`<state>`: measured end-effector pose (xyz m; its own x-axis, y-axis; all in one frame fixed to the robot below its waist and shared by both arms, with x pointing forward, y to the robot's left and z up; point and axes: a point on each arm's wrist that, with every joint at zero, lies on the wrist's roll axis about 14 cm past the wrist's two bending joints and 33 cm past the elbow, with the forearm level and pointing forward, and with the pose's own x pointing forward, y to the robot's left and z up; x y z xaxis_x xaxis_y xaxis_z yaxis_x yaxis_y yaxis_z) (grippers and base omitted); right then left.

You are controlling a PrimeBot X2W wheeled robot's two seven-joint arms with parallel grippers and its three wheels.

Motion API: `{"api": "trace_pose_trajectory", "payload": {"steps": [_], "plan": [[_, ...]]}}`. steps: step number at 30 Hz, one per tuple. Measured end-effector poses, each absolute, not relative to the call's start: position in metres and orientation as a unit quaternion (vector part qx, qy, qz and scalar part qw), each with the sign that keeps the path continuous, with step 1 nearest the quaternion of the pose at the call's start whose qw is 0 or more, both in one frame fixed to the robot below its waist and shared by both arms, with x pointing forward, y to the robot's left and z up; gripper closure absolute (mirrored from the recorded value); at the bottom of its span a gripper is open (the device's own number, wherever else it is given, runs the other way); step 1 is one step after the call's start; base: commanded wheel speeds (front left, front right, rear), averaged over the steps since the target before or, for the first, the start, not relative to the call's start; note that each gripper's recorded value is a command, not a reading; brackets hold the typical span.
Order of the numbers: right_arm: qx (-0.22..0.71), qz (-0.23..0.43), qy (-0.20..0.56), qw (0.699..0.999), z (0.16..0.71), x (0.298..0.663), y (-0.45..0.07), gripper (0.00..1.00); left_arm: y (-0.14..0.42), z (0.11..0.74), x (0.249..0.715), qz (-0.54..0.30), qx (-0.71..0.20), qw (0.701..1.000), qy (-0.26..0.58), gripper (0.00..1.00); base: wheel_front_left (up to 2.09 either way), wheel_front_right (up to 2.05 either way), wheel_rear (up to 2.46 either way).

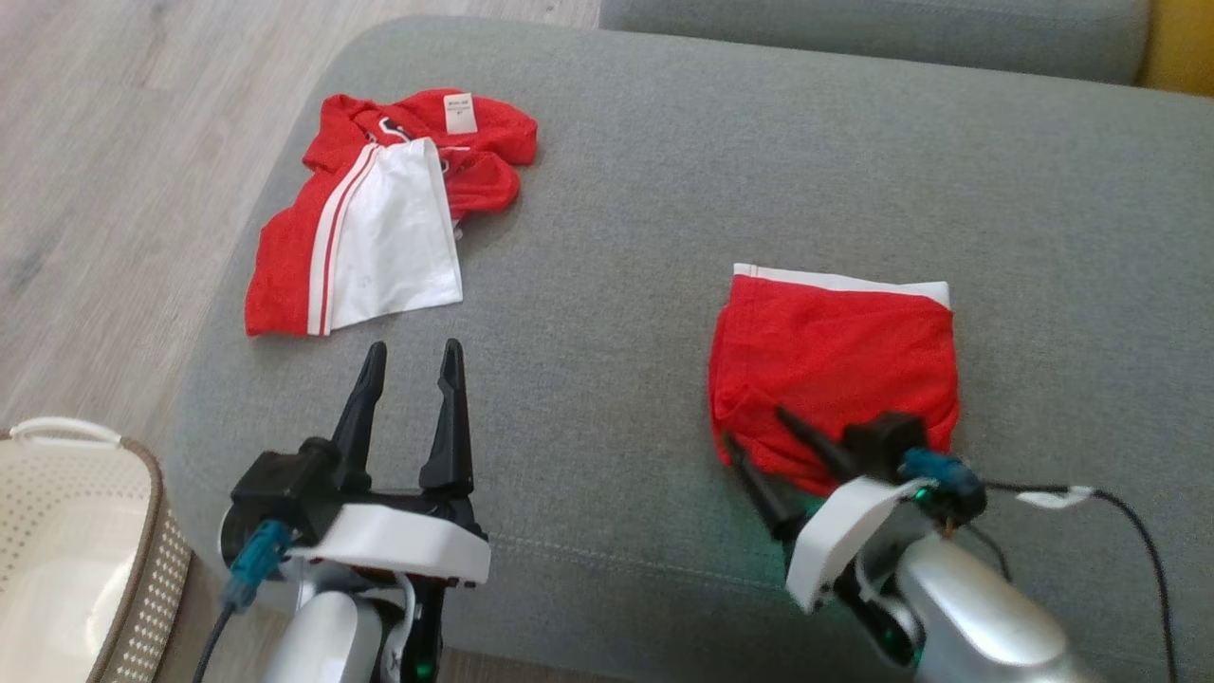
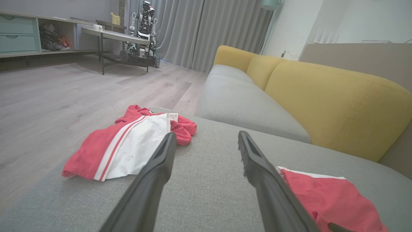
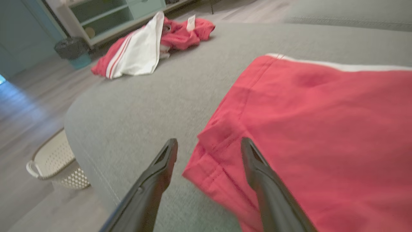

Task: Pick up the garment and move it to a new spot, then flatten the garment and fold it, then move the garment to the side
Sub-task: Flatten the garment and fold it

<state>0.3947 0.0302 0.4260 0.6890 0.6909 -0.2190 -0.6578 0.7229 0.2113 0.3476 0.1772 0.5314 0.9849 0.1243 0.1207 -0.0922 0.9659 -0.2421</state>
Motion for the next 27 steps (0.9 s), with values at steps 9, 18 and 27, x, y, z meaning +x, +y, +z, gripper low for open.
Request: {"api": "trace_pose_trajectory", "payload": {"steps": [9, 18, 27], "plan": [[0.108, 0.263, 0.033, 0.958, 0.494, 0.443, -0.038, 0.00, 0.169, 0.535, 0.347, 0.041, -0.122, 0.989, -0.073, 0.00, 0.00, 0.00, 0.00], [0.094, 0.158, -0.022, 0.983, 0.508, 0.433, -0.105, 0.00, 0.160, 0.546, 0.355, 0.023, -0.126, 0.988, -0.089, 0.00, 0.00, 0.00, 0.00], [0.094, 0.127, -0.012, 0.987, 0.495, 0.416, -0.116, 0.00, 0.155, 0.548, 0.357, 0.015, -0.124, 0.988, -0.092, 0.00, 0.00, 0.00, 0.00]]}}
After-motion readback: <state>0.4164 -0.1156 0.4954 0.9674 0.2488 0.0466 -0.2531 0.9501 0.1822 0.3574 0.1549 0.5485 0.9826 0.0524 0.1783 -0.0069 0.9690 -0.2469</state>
